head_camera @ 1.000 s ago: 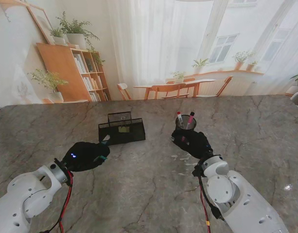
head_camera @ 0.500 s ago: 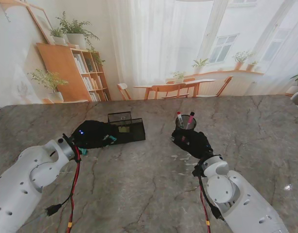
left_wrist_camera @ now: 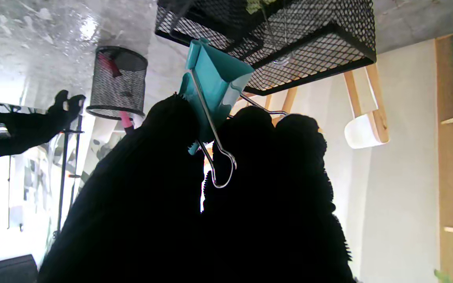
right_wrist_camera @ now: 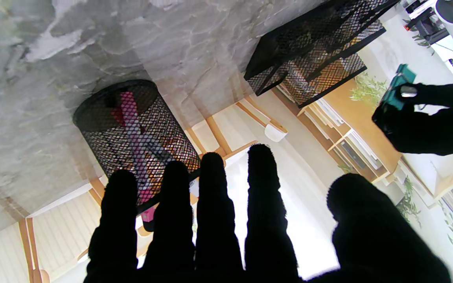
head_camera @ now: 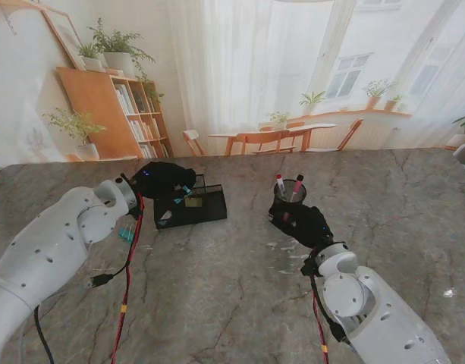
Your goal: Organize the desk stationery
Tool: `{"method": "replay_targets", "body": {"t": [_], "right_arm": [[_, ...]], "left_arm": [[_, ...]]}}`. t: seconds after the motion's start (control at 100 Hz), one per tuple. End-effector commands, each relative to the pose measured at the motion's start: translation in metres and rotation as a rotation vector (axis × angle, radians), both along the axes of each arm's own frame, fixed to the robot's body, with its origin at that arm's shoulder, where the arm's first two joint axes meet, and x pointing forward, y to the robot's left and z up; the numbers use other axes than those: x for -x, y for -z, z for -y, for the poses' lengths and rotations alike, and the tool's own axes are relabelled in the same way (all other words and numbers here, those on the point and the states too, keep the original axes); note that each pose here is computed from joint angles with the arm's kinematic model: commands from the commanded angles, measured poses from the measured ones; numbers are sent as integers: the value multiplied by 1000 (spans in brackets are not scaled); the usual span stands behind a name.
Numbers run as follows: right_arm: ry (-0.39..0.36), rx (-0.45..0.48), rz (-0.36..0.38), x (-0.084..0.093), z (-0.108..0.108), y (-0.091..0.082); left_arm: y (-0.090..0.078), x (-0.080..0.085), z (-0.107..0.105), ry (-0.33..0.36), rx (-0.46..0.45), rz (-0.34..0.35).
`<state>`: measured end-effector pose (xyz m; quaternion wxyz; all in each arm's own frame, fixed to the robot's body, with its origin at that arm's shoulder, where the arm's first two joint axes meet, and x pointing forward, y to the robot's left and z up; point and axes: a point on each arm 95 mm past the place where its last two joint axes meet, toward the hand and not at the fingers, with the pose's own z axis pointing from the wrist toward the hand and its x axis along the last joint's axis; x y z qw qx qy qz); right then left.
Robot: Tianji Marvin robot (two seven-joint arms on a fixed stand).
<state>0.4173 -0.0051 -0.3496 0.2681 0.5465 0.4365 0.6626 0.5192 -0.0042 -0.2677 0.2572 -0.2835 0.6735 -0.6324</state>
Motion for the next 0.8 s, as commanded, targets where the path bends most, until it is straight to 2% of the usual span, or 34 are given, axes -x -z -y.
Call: {"method": "replay_targets", "body": {"t": [0.0,0.32,0.43,0.58,0.79], "right_arm": [[-4,7,-18,1,0,2],[3,17,-27,1,2,3],[4,20,-30,1,2,2],[6,22,-31,0,2,2],[16,22,-23,1,4,1]], "left_arm": [[-15,-13,9,-1,21,30],[-13,-66,16,-17,-2,-8],[-15,-80,18,-19,-9,-7],[-11,-88,23,-30,-1,-27],[3,-87,26,-23,-14,-73]]}}
